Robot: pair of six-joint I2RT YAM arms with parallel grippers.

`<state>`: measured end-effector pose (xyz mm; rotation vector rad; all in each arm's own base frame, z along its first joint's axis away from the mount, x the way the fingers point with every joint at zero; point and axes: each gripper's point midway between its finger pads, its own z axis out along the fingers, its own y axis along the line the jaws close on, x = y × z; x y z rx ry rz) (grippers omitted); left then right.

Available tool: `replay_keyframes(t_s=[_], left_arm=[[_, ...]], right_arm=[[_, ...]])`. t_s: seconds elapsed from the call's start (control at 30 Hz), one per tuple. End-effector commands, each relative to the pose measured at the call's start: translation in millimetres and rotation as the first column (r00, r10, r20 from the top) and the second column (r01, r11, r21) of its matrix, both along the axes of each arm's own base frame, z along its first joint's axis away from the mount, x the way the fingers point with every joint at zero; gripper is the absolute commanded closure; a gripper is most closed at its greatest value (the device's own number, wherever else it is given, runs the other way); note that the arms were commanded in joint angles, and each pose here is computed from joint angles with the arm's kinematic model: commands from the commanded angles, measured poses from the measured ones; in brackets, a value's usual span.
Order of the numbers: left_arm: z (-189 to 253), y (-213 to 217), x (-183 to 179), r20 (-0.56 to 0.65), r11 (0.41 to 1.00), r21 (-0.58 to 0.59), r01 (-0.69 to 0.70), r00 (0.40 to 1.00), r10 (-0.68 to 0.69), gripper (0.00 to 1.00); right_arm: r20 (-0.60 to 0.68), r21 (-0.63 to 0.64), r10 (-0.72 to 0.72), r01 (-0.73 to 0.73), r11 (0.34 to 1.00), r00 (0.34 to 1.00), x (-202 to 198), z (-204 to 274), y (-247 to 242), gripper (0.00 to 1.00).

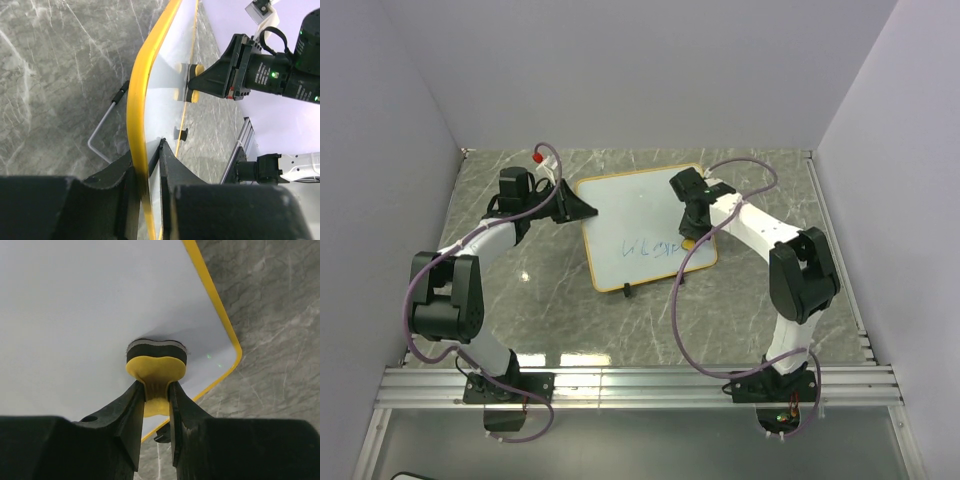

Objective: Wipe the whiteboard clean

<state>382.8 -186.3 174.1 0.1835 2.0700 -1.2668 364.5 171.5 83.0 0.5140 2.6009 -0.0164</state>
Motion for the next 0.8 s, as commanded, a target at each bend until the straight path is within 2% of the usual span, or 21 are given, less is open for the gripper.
replay_keyframes(t_s=[0.0,0.1,0.23,0.3,0.4,0.57,0.73,0.77], left_arm=[[-8,3,0,0.028,0.998,0.055,-0.007,1.0,0.005,1.0],[-8,2,0,0.027,0.998,0.056,-0.005,1.0,0.003,1.0],[-10,3,1,0.023,0.998,0.06,-0.01,1.0,0.008,1.0],[-11,3,1,0.02,0.998,0.062,-0.007,1.0,0.006,1.0],[-11,2,0,0.018,0.998,0.065,-0.008,1.0,0.006,1.0],[-12,3,-2,0.013,0.997,0.076,-0.008,1.0,0.007,1.0],[-11,5,-3,0.016,0.996,0.085,-0.012,1.0,0.01,1.0],[-11,4,-3,0.016,0.996,0.084,-0.009,1.0,0.007,1.0]], right_arm=[[0.028,0.024,0.046,-0.047,0.999,0.999,1,-3,30,1.0],[0.105,0.098,0.194,-0.204,0.974,0.975,-5,21,90,1.0],[0.195,0.192,0.395,-0.43,0.882,0.898,-32,53,176,1.0],[0.231,0.192,0.481,-0.524,0.83,0.846,-45,67,212,1.0],[0.237,0.159,0.525,-0.566,0.809,0.818,-46,73,231,1.0],[0.208,0.116,0.512,-0.541,0.833,0.833,-40,59,219,1.0],[0.12,0.084,0.394,-0.405,0.91,0.911,-31,19,161,1.0],[0.118,0.084,0.338,-0.349,0.934,0.934,-20,19,139,1.0]])
